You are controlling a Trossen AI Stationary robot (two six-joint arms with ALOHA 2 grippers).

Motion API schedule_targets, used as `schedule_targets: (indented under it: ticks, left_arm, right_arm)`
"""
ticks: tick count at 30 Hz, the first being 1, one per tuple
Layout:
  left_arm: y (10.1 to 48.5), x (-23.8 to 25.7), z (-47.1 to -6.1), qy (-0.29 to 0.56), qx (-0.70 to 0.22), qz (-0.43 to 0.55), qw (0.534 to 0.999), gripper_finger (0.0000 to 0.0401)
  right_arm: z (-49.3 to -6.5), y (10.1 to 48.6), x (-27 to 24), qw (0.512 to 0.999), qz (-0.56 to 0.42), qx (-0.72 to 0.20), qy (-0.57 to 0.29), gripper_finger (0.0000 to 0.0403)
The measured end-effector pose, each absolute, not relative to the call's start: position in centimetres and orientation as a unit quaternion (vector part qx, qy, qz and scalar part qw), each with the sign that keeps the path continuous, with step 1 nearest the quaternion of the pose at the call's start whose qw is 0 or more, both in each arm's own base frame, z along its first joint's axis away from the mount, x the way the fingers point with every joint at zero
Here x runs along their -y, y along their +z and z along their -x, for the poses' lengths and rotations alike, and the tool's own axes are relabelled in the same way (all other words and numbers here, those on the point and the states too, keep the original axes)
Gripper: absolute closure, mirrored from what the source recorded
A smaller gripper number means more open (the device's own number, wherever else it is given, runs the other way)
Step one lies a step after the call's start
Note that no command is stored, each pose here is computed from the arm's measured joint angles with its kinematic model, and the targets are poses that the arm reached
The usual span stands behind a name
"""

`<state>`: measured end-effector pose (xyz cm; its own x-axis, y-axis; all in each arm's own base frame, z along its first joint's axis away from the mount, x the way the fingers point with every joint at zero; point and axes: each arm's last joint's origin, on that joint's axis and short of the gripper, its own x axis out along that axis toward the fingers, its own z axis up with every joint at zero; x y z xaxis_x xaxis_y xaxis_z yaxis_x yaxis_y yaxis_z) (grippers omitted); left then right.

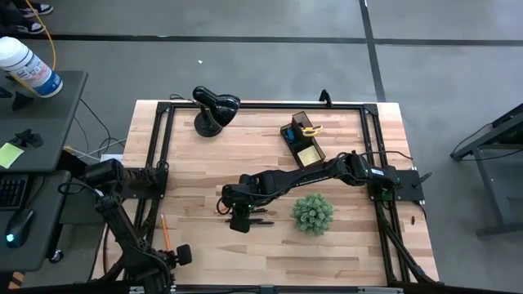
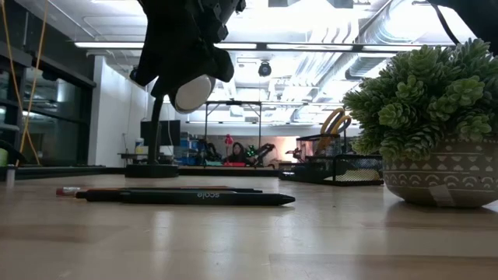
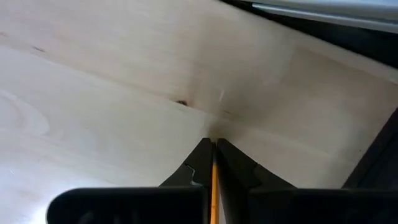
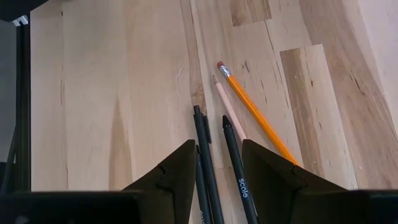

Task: Pick and place office supplies into organizer
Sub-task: Put the bottom orange pencil into the desk organizer

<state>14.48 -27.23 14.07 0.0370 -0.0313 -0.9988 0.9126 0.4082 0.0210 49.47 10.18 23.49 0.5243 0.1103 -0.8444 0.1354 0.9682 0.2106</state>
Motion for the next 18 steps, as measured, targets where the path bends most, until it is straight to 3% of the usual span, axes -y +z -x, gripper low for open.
schedule_targets:
  ticks: [12, 18]
  left_arm:
    - [15.2, 25.7, -17.1, -0.364, -0.564, -0.45, 0.588, 0.0401]
    - [17.1, 24.9, -18.2, -0.299, -0.555, -0.528, 0.569, 0.0401]
  right_arm:
    - [-49.6, 23.5, -9.6, 0.864, -0.129, -0.487, -0.015, 0.0273]
    - [-49.7, 23.5, -8.8, 0.86, -0.143, -0.489, -0.027, 0.0273]
